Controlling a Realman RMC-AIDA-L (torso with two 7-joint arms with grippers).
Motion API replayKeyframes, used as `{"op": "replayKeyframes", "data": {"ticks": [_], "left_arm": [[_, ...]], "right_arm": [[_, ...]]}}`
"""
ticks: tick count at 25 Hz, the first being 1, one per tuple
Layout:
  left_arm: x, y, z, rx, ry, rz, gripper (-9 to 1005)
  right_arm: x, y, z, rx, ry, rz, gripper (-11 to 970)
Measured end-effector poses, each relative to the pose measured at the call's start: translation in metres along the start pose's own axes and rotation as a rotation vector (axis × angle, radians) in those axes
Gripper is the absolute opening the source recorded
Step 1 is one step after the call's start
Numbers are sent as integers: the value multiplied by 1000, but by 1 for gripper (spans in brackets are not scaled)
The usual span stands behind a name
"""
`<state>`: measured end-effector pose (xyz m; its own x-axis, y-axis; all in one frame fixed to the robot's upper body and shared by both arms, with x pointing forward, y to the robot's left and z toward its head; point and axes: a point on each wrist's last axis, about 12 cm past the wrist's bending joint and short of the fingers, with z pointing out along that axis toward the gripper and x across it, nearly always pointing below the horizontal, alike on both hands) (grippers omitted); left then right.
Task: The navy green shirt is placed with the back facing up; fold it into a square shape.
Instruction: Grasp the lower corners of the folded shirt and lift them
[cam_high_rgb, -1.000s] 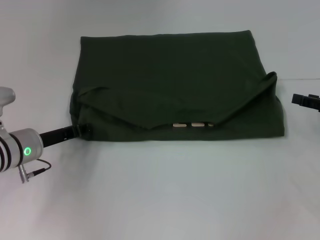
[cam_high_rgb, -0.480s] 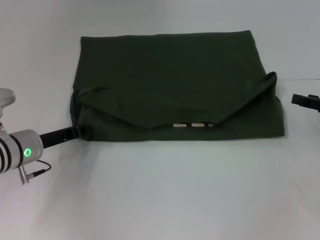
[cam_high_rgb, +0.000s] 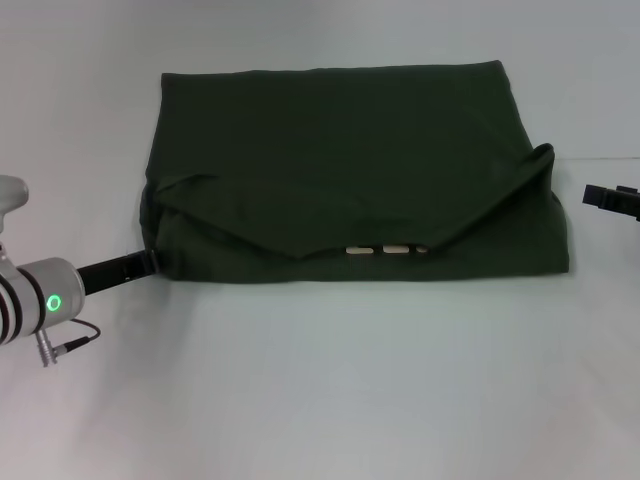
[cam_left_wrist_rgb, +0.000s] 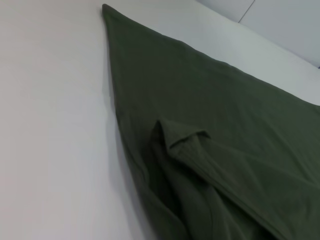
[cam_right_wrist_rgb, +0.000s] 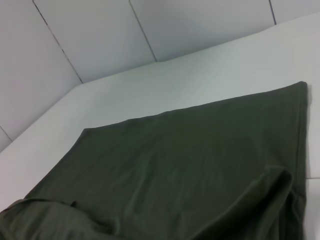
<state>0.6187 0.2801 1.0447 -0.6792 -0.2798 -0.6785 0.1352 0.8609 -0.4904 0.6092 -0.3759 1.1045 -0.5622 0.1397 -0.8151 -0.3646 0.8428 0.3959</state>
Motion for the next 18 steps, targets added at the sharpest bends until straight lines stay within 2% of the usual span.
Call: {"op": "replayKeyframes", "data": {"ticks": [3, 7, 12, 18], "left_arm": [[0, 1, -1, 0, -2, -4, 13], [-1, 1, -1, 1, -3, -6, 6], [-1, 2, -2, 0, -2, -13, 2], [0, 1, -2, 9, 2, -11, 3]], "right_arm": [[-1, -1, -1, -1, 3, 15, 676], [-8, -2, -5, -10, 42, 85, 676], [-24, -2, -10, 26, 188, 203, 675], [-31, 1, -4, 92, 334, 187, 671]]}}
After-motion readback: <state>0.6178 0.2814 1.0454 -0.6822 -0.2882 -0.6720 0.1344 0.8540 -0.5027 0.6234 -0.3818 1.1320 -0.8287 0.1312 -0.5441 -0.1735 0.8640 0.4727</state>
